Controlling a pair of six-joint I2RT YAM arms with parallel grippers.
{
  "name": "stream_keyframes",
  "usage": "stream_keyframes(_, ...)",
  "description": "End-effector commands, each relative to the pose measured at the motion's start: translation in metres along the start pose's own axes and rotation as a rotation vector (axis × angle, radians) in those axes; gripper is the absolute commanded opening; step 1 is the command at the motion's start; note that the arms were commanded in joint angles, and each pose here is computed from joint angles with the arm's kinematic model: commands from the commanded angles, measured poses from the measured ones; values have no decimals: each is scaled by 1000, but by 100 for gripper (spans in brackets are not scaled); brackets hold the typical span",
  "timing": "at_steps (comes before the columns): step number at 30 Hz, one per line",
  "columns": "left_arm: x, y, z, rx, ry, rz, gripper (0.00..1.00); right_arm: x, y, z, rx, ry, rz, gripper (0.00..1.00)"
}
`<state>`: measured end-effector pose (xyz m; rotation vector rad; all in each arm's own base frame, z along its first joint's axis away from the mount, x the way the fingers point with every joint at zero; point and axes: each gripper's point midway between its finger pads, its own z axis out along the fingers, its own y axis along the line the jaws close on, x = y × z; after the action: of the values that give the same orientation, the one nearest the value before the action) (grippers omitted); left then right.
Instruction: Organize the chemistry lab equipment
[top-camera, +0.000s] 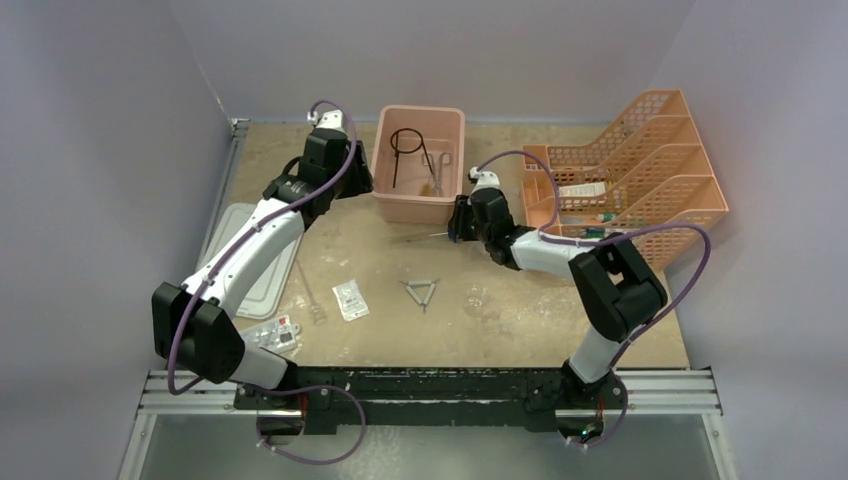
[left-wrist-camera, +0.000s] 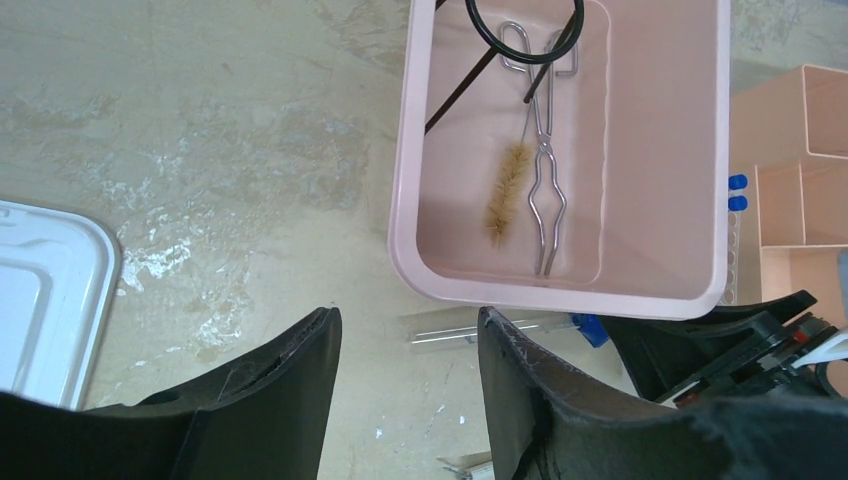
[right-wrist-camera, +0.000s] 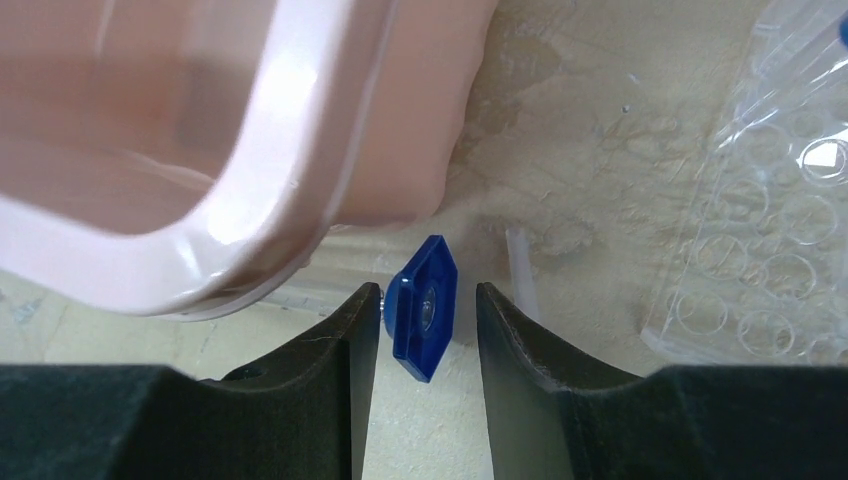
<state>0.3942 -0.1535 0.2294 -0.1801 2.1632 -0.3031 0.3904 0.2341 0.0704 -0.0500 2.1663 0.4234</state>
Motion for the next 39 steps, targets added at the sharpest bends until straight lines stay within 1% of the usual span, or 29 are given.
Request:
stream_keyframes(1,-19,0,-3,-1,-64,-28,52,-22,11,3,-4,-74,-15,43)
stream_keyframes(7,-19,1,1,-6,-59,-26,52,-11,13,9,-19,-55,-32,40)
stream_keyframes(10,-19,3,2,-11,-57,-27,52,-9,13,13,-18,-47,-36,36)
stream_keyframes(18,-19,7,-1,-25,-64,-37,52,-9,15,11,-28,-39,-38,12)
stream_keyframes(23,-11,13,-5,-35,-66,-69,52,-7,21,3,-62,-17,-18,2)
stream_keyframes(25,-6,16,-6,-42,-63,-91,52,-6,24,-1,-75,-3,0,0)
stream_keyframes(29,9,28,-12,-80,-61,-155,52,-9,28,-11,-86,4,51,0)
stream_keyframes(33,22,39,-18,-105,-57,-183,53,-11,36,-20,-118,15,87,0)
stream_keyframes(39,33,28,-26,-17,-28,-173,53,-8,40,-32,-150,33,101,0)
